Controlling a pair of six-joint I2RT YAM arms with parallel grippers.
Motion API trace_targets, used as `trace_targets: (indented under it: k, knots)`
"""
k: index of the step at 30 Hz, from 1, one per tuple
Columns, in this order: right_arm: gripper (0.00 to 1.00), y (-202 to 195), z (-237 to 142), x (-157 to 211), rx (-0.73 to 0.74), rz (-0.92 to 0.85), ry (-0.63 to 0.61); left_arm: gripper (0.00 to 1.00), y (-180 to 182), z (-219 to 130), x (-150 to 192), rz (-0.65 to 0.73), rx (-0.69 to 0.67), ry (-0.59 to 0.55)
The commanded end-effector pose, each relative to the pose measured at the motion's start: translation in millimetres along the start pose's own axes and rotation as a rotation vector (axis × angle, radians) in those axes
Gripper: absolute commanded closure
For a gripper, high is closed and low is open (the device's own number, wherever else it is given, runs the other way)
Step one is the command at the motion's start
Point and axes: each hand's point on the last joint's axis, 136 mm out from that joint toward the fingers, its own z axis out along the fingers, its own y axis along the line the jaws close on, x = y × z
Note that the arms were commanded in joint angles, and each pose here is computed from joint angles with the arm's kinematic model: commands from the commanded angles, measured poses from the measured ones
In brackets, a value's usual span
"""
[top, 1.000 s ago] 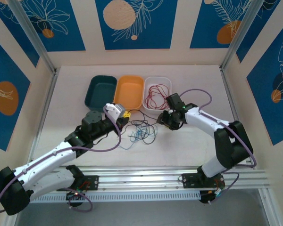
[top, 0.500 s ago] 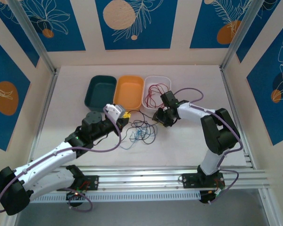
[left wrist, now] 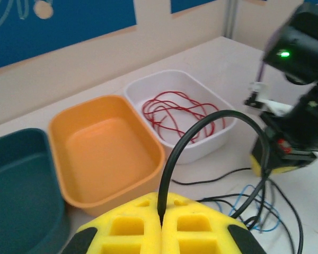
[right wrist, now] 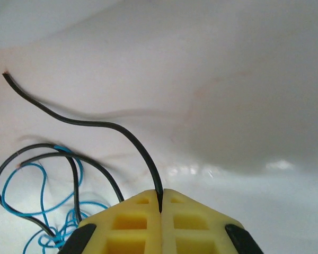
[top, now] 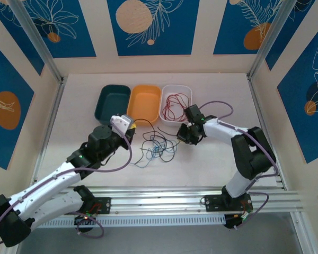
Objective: Untangle the cables
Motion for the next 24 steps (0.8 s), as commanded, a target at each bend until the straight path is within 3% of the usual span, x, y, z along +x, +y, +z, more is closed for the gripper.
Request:
trace_targets:
  k: [1,12,24]
  knots:
    - [0.98,-18.7,-15.0,5.5,0.045,0.019,-0.027,1.00,26.9,-15.9,-24.3,0.019,-0.134,-0.036]
    - [1.00,-75.1,-47.8,0.9,0.129,0.089,-0.114,1.00,81.9,-46.3,-53.7,0.018,-0.401,-0.018]
    - [1.00,-117.5,-74.6,-0.5,0.137,0.176,-0.178,1.00,124.8,-71.5,-76.0,-0.027,-0.534,-0.014]
